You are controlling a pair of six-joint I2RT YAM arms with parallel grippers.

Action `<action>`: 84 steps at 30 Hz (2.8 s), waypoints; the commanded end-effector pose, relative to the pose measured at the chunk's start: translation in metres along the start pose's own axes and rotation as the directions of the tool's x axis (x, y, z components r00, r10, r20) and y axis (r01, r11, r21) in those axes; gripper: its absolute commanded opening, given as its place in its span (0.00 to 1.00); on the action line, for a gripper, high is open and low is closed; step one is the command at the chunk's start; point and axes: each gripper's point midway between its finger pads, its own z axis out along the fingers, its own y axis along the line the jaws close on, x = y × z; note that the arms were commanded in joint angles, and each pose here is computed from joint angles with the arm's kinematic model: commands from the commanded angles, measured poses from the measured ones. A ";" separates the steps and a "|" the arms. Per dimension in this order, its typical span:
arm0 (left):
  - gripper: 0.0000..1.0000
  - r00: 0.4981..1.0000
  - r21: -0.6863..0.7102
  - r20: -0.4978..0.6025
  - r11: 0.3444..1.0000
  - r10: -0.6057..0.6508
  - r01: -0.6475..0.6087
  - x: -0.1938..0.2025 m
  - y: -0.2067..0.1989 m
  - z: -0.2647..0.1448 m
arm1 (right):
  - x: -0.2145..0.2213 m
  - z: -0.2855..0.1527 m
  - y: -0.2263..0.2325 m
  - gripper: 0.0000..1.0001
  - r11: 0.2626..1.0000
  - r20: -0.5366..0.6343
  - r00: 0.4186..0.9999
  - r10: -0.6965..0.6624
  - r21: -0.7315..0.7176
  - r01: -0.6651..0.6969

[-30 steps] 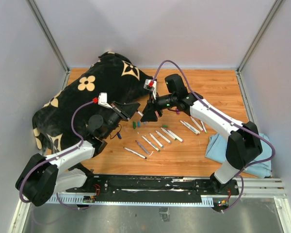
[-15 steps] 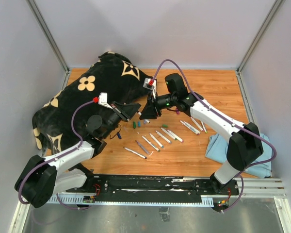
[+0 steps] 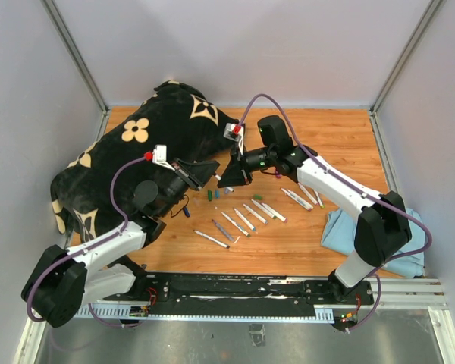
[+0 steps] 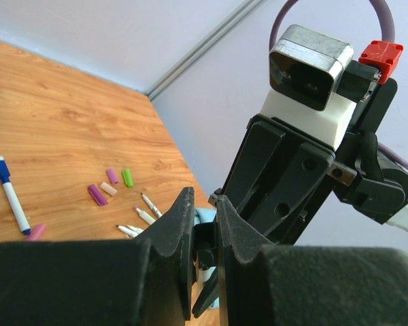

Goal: Open the pen caps
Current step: Open the pen cap from the pen, then place the pen cap at the center of the board.

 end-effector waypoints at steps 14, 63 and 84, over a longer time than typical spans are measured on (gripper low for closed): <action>0.00 0.960 -0.140 0.272 0.990 0.064 -0.027 -0.089 0.006 -0.032 | 0.076 0.013 0.055 0.01 0.987 -0.073 0.997 0.020 -0.158 -0.031; 0.06 0.972 -0.910 -0.157 0.409 -0.175 -0.074 0.073 0.219 -0.191 | 0.213 0.123 0.012 0.15 0.907 -0.473 0.873 0.120 0.409 0.097; 0.35 0.972 -0.917 -0.164 0.390 -0.169 -0.087 0.074 0.223 -0.196 | 0.218 0.120 0.004 0.25 0.893 -0.515 0.848 0.122 0.430 0.132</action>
